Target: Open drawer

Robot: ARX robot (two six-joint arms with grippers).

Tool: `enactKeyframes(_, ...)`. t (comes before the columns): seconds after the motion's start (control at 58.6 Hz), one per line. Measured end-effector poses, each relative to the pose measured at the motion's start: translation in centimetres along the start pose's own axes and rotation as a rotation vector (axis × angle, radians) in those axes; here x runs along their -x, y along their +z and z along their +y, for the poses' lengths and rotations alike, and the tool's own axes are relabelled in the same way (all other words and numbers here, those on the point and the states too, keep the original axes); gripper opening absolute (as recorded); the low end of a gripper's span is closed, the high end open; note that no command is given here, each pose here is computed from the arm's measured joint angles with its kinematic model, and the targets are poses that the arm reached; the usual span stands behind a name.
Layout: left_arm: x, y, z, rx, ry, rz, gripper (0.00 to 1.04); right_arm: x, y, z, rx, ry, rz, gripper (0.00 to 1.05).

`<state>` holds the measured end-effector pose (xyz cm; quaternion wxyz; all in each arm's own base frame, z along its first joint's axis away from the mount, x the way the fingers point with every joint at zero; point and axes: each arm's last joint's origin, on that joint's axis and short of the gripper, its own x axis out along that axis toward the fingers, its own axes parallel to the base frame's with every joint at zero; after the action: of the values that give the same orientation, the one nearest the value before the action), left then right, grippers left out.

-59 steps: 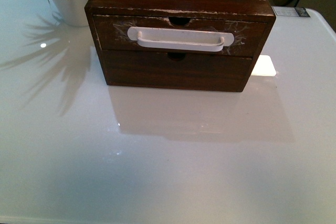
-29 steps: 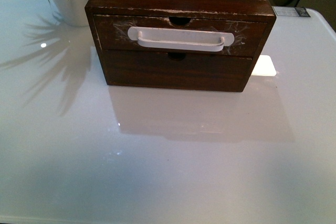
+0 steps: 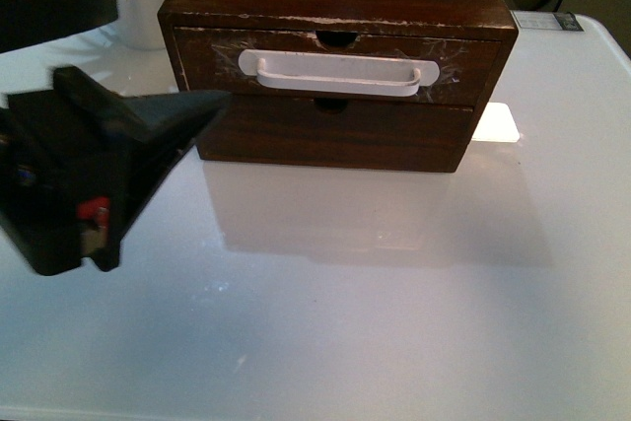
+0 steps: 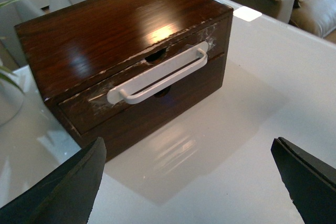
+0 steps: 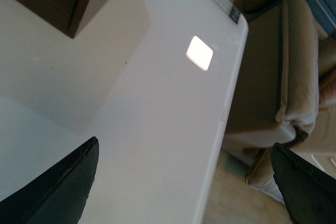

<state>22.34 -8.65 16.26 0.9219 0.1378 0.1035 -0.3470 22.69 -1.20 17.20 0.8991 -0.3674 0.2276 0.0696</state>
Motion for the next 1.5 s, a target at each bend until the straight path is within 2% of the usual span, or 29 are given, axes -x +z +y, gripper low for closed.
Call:
enactKeyframes(0.102, -2.6, -1.1, 0.1, -0.132, -0.026, 0.011, 0.96, -2.8, 0.6, -0.1, 0.085, 0.080, -0.061, 0.96)
enactKeyframes(0.239, -4.8, -2.4, 0.1, -0.244, -0.044, 0.023, 0.96, -5.7, 1.2, 0.9, 0.173, 0.142, -0.084, 0.96)
enactKeyframes(0.427, -6.8, -2.8, -0.2, -0.284, -0.106, -0.010, 0.96, -8.4, 2.7, 3.3, 0.258, 0.238, -0.238, 0.96)
enactKeyframes(0.751, -10.3, -1.4, -0.4, -0.262, -0.098, -0.085, 0.96, -12.1, 3.8, 6.4, 0.353, 0.277, -0.333, 0.96)
enactKeyframes(0.905, -12.4, -2.8, -0.5, -0.308, -0.064, -0.045, 0.96, -13.5, 4.2, 6.9, 0.397, 0.247, -0.365, 0.96)
enactKeyframes(1.161, -14.2, -5.6, -0.5, -0.345, -0.092, 0.033, 0.96, -14.4, 4.8, 8.2, 0.464, 0.300, -0.397, 0.96)
enactKeyframes(1.502, -16.1, -5.8, 1.3, -0.391, -0.083, 0.063, 0.96, -14.9, 7.6, 9.3, 0.550, 0.320, -0.468, 0.96)
